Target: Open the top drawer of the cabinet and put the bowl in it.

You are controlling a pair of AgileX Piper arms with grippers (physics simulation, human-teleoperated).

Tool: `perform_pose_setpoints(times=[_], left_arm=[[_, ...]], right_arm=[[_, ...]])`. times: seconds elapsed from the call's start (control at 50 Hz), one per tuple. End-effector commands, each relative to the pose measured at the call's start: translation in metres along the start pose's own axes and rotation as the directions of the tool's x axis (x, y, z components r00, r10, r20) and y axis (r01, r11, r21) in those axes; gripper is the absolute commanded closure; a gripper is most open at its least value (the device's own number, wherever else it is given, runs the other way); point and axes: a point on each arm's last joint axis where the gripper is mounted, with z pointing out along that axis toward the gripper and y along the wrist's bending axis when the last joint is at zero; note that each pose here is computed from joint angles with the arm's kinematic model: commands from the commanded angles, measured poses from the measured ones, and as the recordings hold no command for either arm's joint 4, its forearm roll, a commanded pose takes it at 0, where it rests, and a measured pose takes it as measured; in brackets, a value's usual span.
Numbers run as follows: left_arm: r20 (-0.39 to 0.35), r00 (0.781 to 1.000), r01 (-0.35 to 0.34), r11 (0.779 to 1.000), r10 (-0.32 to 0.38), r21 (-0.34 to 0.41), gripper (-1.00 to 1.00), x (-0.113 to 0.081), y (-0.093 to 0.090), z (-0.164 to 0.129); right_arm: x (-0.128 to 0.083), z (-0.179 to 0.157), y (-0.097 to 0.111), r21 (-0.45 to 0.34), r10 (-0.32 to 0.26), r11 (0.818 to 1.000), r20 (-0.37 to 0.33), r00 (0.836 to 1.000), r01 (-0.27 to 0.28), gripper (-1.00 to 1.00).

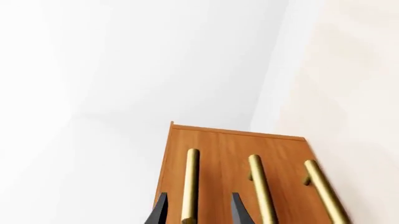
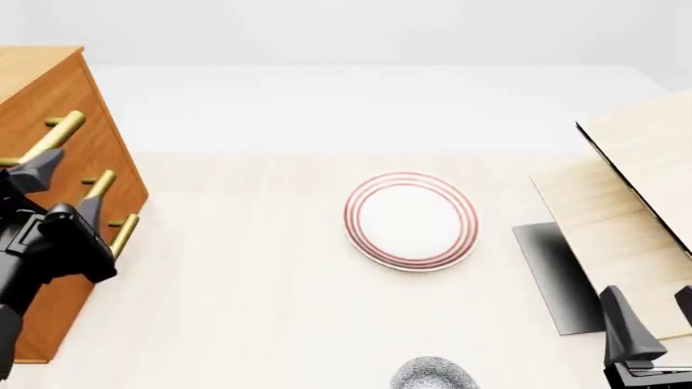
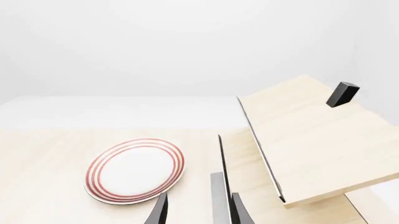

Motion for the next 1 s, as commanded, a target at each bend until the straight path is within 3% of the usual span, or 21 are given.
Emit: perform_pose_setpoints(times=[0.02, 1.0], left_arm=[[-0.041, 0.999, -0.018, 1.000, 0.018, -0.007, -1.00, 0.009, -0.003, 0.004], [-0.157, 0.988, -0.011, 1.000, 0.007, -0.029, -1.00, 0.035, 0.003, 0.025]], right_arm=[[0.000, 0.000, 0.000, 0.000, 0.000, 1.000, 0.000, 1.000, 0.000, -1.00], [0.000, 0.000, 0.000, 0.000, 0.001, 1.000, 0.000, 1.000, -0.001, -1.00]])
